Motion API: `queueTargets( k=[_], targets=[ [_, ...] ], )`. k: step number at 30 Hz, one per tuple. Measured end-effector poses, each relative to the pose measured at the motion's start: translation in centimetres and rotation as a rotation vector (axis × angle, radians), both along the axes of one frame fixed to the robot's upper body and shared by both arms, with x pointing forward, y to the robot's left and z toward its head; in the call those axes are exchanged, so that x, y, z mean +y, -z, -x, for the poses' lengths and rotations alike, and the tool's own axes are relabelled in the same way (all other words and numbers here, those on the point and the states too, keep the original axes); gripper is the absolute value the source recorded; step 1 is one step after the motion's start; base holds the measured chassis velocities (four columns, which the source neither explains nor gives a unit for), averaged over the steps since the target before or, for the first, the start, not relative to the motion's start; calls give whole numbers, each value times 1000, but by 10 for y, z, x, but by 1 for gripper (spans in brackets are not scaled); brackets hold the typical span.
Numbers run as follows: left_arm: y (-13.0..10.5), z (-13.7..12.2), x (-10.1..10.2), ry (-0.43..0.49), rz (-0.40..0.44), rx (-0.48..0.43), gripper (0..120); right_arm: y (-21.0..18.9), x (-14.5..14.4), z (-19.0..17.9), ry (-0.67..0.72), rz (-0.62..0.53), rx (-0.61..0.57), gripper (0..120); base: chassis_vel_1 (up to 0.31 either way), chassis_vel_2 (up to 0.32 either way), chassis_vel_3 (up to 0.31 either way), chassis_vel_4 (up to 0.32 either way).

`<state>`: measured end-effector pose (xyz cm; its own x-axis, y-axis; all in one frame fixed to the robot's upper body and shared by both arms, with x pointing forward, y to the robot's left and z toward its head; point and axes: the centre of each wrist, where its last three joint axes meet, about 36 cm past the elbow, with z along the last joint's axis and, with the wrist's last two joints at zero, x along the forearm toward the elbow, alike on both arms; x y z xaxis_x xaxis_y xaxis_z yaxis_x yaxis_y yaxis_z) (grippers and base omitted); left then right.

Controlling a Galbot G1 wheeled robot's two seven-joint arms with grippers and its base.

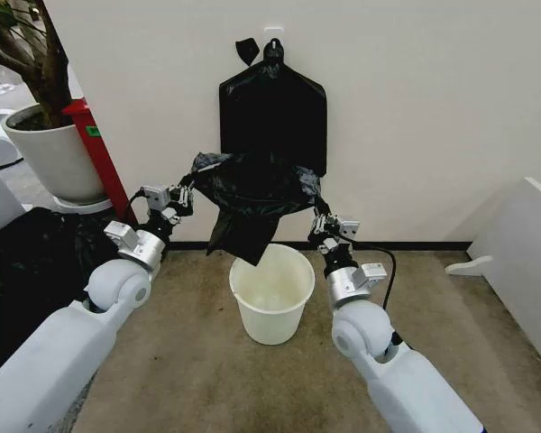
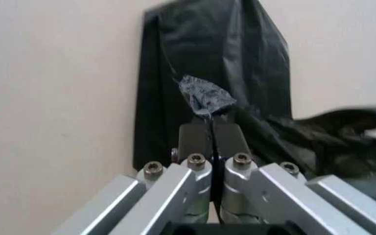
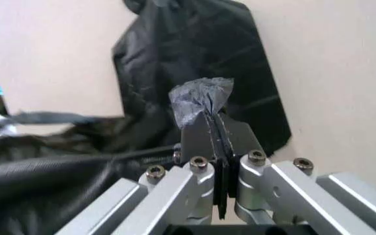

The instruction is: Place the garbage bag over the trash bin.

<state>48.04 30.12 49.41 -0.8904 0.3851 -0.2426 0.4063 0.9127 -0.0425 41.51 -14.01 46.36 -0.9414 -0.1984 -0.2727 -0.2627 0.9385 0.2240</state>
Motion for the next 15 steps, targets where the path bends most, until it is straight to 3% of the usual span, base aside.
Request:
queueTargets(
  k=[5, 8, 15],
  targets=[
    [4, 0, 2, 24, -56, 29, 0, 3, -5, 1, -45, 56, -61, 0, 0, 0, 0, 0],
    [15, -2, 5, 17, -148, 34, 0, 9, -8, 7, -34, 109, -59, 0, 0, 0, 0, 0],
    [49, -1, -14, 20, -175, 93, 0, 29, -8, 14, 108, 178, 71, 0, 0, 0, 0, 0]
  ],
)
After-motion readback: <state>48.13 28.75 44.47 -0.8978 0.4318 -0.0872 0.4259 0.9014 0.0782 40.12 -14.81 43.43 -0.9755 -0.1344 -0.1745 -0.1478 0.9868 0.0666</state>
